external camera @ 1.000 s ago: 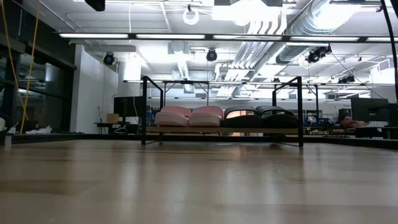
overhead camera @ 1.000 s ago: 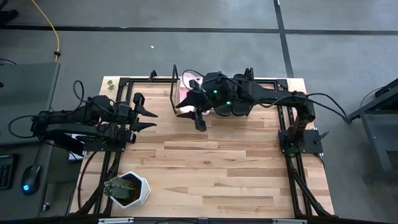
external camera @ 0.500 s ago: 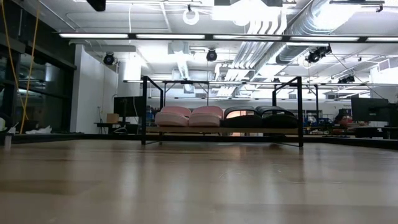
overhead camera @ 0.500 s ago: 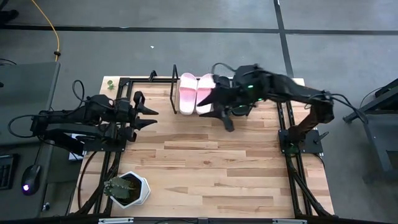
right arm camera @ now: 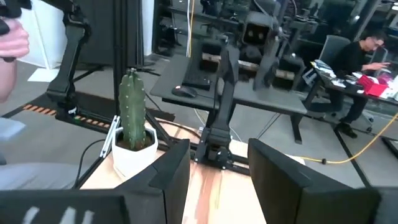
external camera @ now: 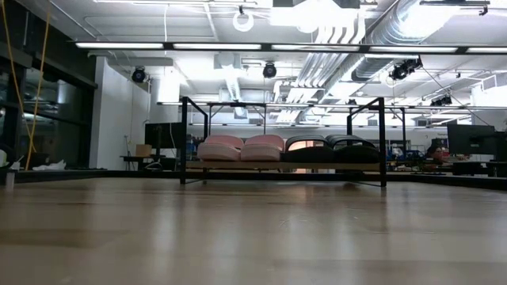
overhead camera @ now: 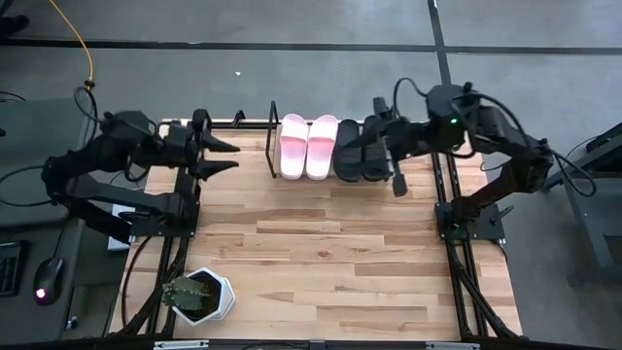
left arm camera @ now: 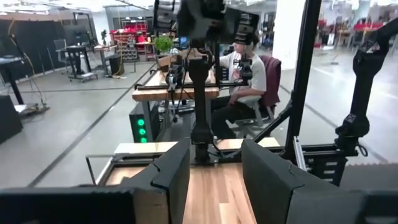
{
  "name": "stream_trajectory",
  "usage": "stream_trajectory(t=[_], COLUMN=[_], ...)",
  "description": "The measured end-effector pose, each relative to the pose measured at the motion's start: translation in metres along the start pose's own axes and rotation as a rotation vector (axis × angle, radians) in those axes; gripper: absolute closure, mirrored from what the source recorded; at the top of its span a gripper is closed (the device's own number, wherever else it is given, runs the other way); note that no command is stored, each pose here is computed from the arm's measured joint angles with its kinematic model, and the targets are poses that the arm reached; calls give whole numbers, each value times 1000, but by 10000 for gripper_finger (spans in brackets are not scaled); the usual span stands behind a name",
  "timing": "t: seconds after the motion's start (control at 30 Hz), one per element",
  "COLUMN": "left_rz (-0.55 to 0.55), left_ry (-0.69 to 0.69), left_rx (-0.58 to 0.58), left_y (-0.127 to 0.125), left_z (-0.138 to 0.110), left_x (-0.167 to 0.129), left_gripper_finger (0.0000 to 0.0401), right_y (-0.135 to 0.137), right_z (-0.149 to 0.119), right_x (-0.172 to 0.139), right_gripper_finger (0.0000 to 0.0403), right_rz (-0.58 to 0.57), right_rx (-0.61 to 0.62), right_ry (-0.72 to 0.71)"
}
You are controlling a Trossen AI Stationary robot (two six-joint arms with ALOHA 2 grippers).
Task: Pick and place slides into the shelf
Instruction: Return to Home Position
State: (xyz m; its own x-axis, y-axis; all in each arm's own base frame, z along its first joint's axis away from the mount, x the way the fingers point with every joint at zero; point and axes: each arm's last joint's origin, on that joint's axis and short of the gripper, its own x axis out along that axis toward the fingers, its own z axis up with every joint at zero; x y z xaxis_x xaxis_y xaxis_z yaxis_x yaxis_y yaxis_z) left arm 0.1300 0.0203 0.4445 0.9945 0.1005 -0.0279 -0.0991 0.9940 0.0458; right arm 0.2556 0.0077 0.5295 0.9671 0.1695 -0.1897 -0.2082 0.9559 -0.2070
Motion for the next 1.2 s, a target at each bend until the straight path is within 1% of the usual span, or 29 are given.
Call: stream_trajectory(t=[0.17,0.27,0.4,0.57,0.73,0.8,0.9,1.03,1.1,1.2], left_rz=[-1,-1,-1,1,4,6,6,18,35,43], left_ry=[2,9,11,27,-6,-25,-35,-8,4,8], left_rx=[36,55,68,70,71,72,73,71,70,77], left_y=[1,1,0,-1,-3,-4,-5,-5,-5,-5], left_z=[35,44,46,37,32,31,26,11,3,-8], left_x=[-4,-9,-24,-45,-64,-74,-86,-90,-91,-87], left_gripper_finger=[272,272,272,272,272,272,272,272,272,272], right_y=[2,6,12,22,31,34,36,37,40,45], right_z=[3,4,5,8,10,7,1,-6,-11,-25], right_x=[-23,-40,-66,-100,-136,-149,-164,-175,-175,-170], right_gripper_finger=[252,252,252,252,252,252,252,252,252,252], right_rz=[-20,-39,-67,-60,-25,-24,-68,-117,-100,-76], right_rx=[22,26,58,61,55,60,89,128,133,105], right_ry=[-1,18,27,-12,-70,-65,-26,14,8,-8])
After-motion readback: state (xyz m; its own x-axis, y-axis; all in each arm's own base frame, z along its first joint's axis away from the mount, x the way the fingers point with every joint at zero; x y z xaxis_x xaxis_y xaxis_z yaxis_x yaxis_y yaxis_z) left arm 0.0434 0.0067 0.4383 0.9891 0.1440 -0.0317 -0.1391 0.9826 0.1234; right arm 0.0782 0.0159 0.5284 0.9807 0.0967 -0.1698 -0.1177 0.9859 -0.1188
